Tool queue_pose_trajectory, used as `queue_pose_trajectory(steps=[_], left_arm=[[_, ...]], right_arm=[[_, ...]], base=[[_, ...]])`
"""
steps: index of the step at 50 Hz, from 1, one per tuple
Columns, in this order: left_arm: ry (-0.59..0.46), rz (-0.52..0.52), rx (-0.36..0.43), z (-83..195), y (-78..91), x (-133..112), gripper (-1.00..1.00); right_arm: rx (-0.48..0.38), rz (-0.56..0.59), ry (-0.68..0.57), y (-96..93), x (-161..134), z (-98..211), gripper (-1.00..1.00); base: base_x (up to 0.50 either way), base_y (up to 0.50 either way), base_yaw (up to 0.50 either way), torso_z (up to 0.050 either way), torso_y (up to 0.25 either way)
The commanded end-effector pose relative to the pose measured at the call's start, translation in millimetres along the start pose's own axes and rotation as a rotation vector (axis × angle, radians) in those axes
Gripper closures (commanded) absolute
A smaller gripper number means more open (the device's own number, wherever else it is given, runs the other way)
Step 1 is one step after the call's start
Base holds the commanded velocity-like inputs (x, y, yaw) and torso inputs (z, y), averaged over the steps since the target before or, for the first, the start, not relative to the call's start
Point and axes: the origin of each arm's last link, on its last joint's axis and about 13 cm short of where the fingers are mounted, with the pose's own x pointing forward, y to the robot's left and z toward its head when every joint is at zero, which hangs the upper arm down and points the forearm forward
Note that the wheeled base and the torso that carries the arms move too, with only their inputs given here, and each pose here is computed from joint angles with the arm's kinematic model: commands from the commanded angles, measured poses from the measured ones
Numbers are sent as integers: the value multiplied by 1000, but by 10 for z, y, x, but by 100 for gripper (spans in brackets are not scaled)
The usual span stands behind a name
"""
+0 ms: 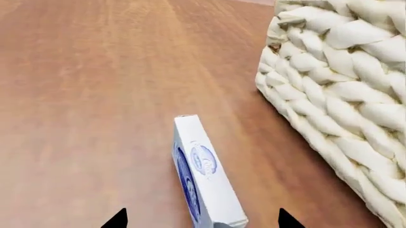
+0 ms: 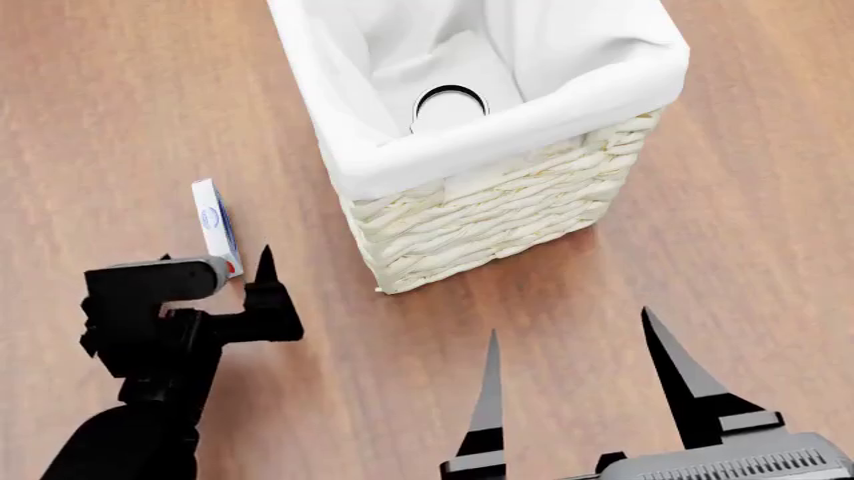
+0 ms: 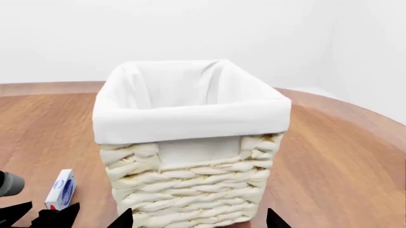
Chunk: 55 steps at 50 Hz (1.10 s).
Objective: Pick up the alphabet soup and the cream cheese box, and put them in the basket.
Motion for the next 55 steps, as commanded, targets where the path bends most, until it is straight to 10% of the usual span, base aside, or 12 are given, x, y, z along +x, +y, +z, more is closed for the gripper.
queue_pose_trajectory(steps=[1, 3, 4, 22, 41, 55], left_arm=[[20, 21, -1, -73, 26, 43, -100], [15, 21, 0, -72, 27, 43, -100], [8, 22, -10, -61, 32, 38, 100], [-19, 5, -4, 12, 33, -30, 100], [-418, -90, 37, 1439, 26, -393, 100], [-521, -140, 81, 2011, -42, -303, 100]], right_arm=[[2, -4, 8, 1, -14, -9, -100], [2, -5, 9, 2, -20, -34, -100], [2, -5, 8, 1, -15, -6, -100], [16, 1, 12, 12, -34, -35, -100], [35, 9, 6, 21, -31, -49, -100], [41, 17, 4, 23, -54, -44, -100]], base=[[0, 0, 0, 0, 0], [0, 0, 0, 0, 0], [0, 0, 0, 0, 0], [0, 0, 0, 0, 0], [0, 0, 0, 0, 0], [0, 0, 0, 0, 1]])
